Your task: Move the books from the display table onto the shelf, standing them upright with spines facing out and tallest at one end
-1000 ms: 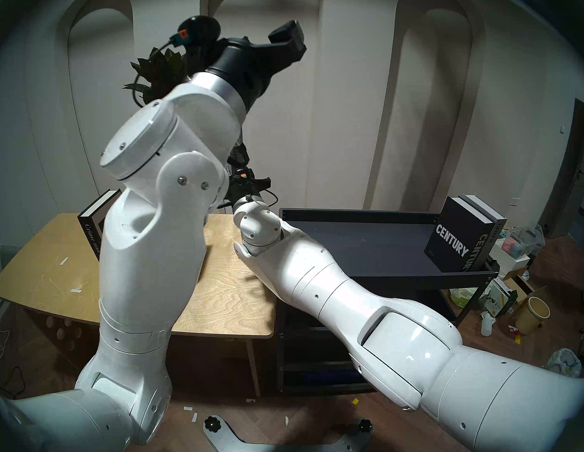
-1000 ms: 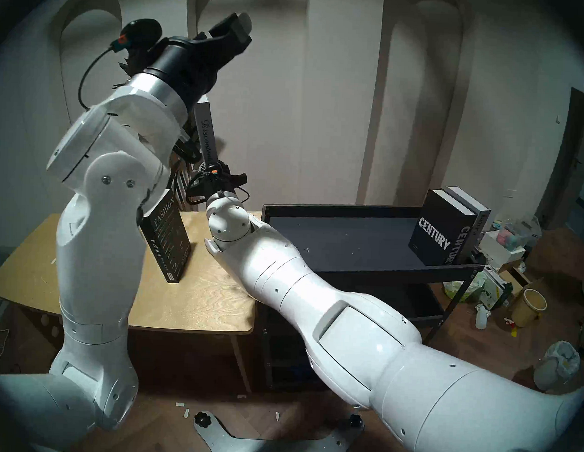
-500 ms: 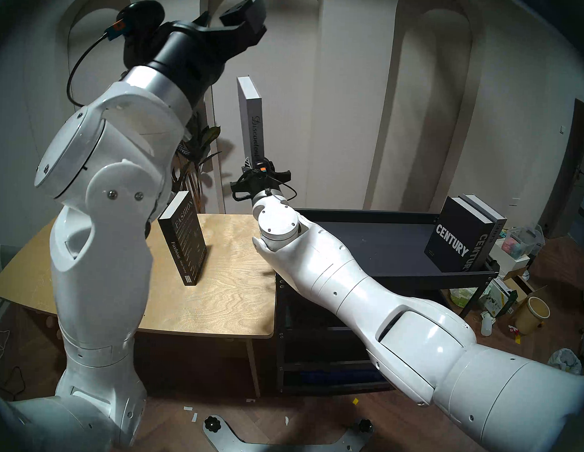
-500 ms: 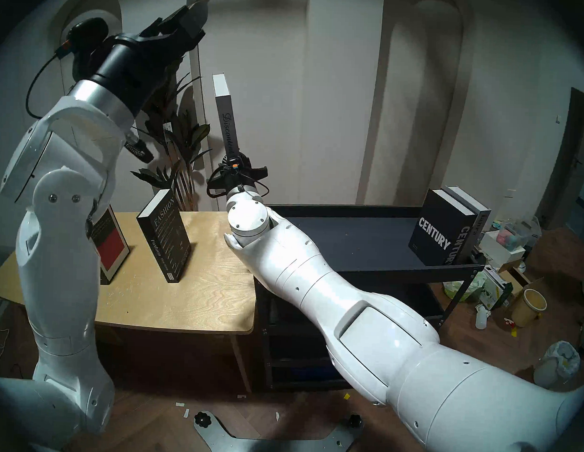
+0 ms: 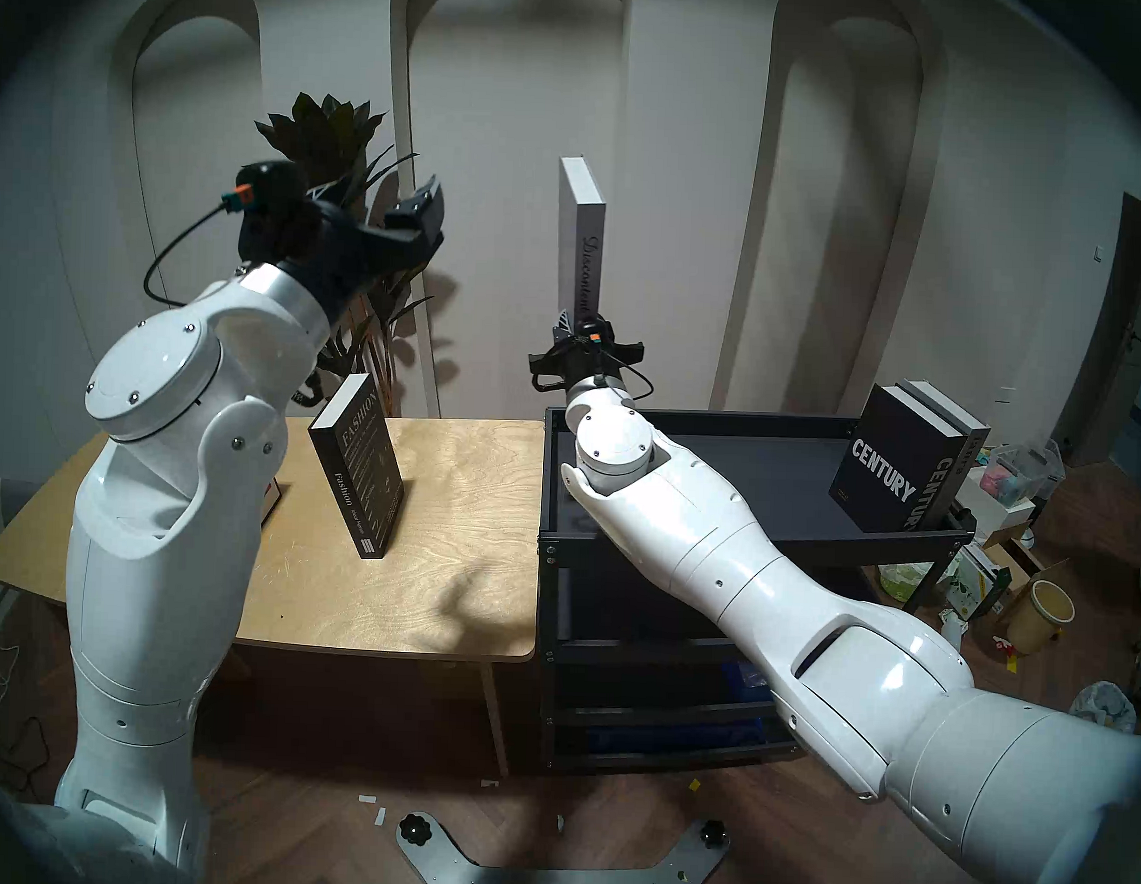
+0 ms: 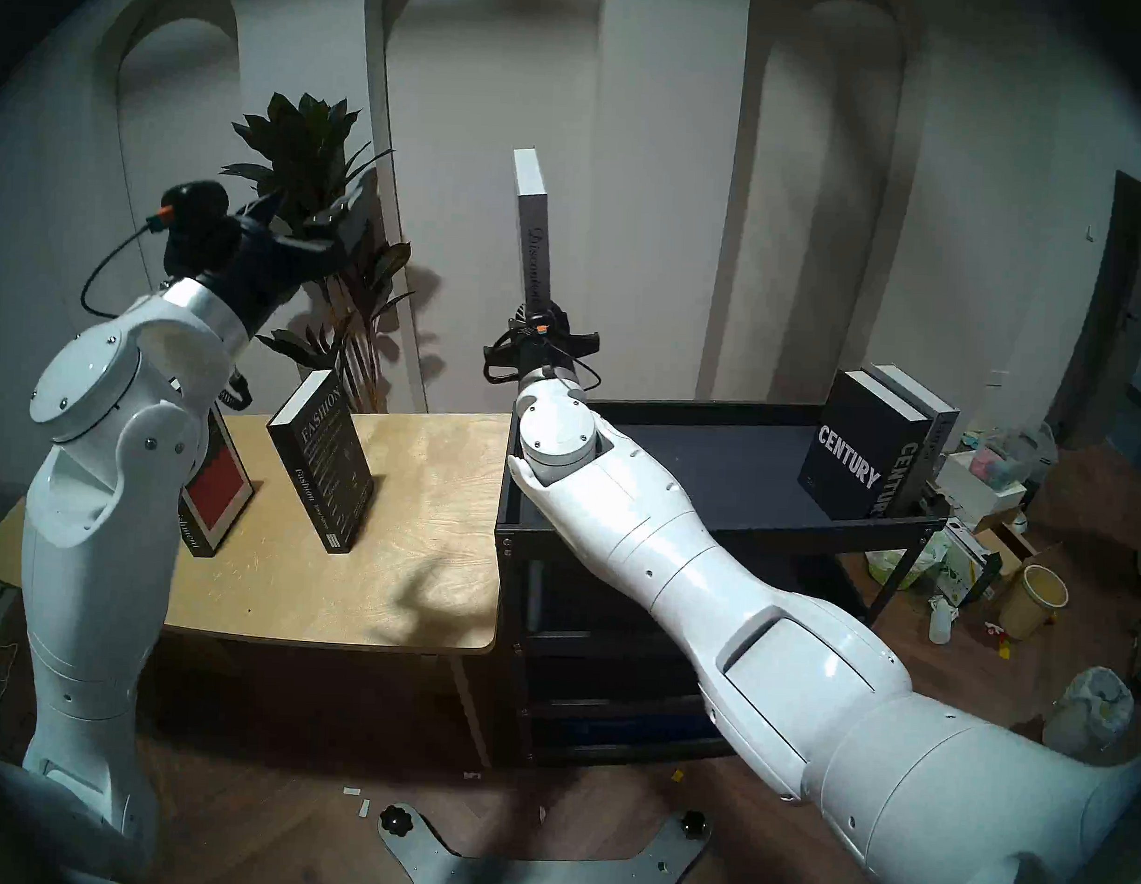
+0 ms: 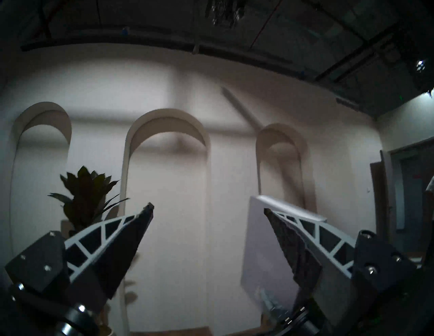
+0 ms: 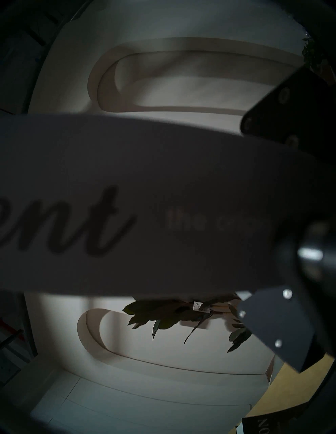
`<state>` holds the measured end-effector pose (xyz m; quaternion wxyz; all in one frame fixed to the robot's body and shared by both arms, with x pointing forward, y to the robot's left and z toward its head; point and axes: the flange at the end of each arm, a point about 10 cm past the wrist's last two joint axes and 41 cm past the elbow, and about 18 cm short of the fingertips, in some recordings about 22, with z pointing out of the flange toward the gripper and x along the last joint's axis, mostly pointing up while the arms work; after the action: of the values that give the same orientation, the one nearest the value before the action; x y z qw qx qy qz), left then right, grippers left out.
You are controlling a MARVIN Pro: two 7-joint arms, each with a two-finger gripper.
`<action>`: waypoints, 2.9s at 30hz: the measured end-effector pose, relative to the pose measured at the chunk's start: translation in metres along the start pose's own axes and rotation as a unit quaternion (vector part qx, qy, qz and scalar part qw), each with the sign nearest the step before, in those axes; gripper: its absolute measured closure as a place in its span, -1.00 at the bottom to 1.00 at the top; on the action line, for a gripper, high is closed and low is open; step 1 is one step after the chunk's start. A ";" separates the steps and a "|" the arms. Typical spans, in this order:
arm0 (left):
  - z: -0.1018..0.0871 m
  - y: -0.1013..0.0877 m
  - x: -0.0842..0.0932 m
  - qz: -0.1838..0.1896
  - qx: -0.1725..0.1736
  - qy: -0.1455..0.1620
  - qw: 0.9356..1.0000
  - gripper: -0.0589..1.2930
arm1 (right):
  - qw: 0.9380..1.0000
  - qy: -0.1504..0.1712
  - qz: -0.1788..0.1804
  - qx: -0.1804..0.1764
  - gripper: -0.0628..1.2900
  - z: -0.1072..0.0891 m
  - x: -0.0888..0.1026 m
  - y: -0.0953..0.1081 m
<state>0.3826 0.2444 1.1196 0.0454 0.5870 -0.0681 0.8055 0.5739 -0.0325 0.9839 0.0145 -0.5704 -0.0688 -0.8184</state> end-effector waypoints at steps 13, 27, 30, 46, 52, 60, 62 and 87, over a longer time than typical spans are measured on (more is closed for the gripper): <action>-0.021 -0.061 -0.067 0.081 0.062 -0.096 0.990 -0.97 | 0.999 0.009 0.008 -0.044 0.29 -0.008 0.004 0.061; -0.053 -0.095 -0.095 0.119 0.080 -0.120 0.982 -0.97 | 0.998 -0.028 0.008 -0.052 0.29 -0.037 -0.012 0.112; -0.060 -0.100 -0.100 0.125 0.080 -0.121 0.981 -0.97 | 0.998 -0.038 0.010 -0.050 0.29 -0.044 -0.013 0.122; -0.093 -0.114 -0.127 0.142 0.072 -0.131 0.979 -0.97 | 0.995 -0.080 -0.003 -0.064 0.29 -0.073 -0.004 0.194; -0.105 -0.112 -0.134 0.142 0.062 -0.119 0.981 -0.97 | 0.990 -0.121 -0.007 -0.069 0.29 -0.091 -0.010 0.223; -0.120 -0.110 -0.139 0.148 0.048 -0.086 0.984 -0.97 | 0.982 -0.184 0.002 -0.050 0.29 -0.116 -0.013 0.249; -0.123 -0.110 -0.141 0.149 0.044 -0.079 0.985 -0.97 | 0.979 -0.199 0.005 -0.044 0.29 -0.122 -0.013 0.255; -0.153 -0.108 -0.165 0.169 0.019 0.024 0.985 -0.97 | 0.965 -0.257 -0.047 0.028 0.29 -0.127 -0.016 0.298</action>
<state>0.3056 0.3774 0.9226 -0.1010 0.5484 -0.1504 0.8164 0.4920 -0.3448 0.9542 -0.0267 -0.7568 -0.1198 -0.6420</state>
